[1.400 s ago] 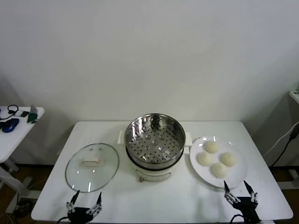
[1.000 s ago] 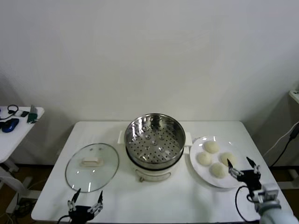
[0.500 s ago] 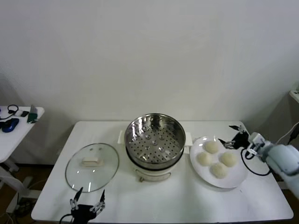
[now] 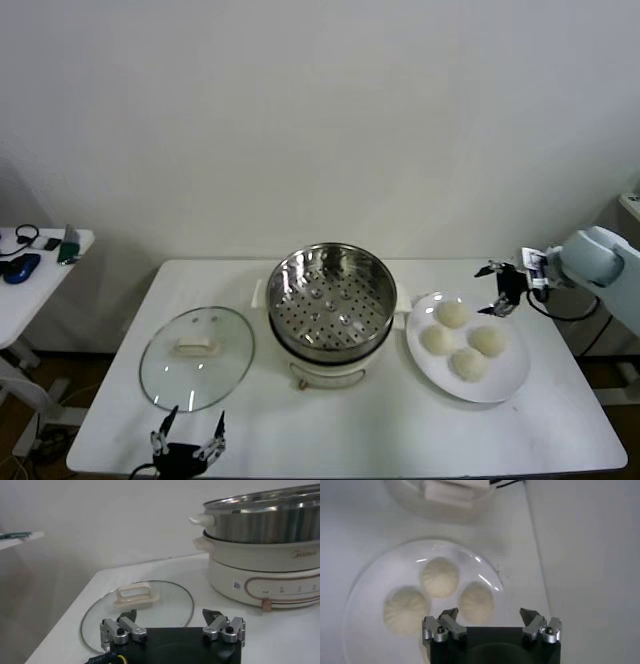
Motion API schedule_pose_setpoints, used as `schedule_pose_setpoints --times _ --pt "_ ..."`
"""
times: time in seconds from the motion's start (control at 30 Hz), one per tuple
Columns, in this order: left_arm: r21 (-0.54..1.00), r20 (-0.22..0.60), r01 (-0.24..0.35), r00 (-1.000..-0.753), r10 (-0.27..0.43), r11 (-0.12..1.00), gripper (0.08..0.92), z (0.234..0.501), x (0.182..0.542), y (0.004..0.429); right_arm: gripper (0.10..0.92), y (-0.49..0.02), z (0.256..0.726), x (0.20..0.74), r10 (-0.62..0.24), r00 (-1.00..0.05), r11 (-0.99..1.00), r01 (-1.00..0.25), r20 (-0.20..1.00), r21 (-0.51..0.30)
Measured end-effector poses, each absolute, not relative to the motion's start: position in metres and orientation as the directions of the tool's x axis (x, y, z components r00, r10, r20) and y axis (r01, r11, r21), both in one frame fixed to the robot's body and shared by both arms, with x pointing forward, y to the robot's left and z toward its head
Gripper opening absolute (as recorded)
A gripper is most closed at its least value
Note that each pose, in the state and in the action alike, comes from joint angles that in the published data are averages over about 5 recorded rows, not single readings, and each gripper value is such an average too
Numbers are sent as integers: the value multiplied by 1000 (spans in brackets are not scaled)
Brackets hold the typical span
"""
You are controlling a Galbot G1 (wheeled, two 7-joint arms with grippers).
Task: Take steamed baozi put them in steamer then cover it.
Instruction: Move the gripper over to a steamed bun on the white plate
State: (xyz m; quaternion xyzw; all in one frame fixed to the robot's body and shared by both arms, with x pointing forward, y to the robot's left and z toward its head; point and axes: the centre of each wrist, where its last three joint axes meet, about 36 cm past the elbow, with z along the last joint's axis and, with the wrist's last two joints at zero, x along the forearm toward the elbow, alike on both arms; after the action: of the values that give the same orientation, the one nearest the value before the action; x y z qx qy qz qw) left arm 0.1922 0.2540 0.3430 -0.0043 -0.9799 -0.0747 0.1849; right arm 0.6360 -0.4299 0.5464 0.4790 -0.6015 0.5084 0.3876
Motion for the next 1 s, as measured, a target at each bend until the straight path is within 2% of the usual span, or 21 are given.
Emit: schedule_pose_setpoints --times 0.33,0.77,0.87,1.0 --pt "146 363 26 -931 -29 989 823 339 192 254 823 -400 522 674 -73 -157 -34 -987 985 -160" --pt "150 374 29 -927 -30 988 823 334 189 254 819 -382 475 696 -48 -158 -8 -987 986 -159" --pt "149 375 30 -926 -29 988 823 333 189 253 783 -382 467 697 -46 -153 4 -988 987 -153" --pt "149 377 31 -926 -28 988 823 332 189 253 687 -381 461 700 -50 -153 16 -988 987 -152"
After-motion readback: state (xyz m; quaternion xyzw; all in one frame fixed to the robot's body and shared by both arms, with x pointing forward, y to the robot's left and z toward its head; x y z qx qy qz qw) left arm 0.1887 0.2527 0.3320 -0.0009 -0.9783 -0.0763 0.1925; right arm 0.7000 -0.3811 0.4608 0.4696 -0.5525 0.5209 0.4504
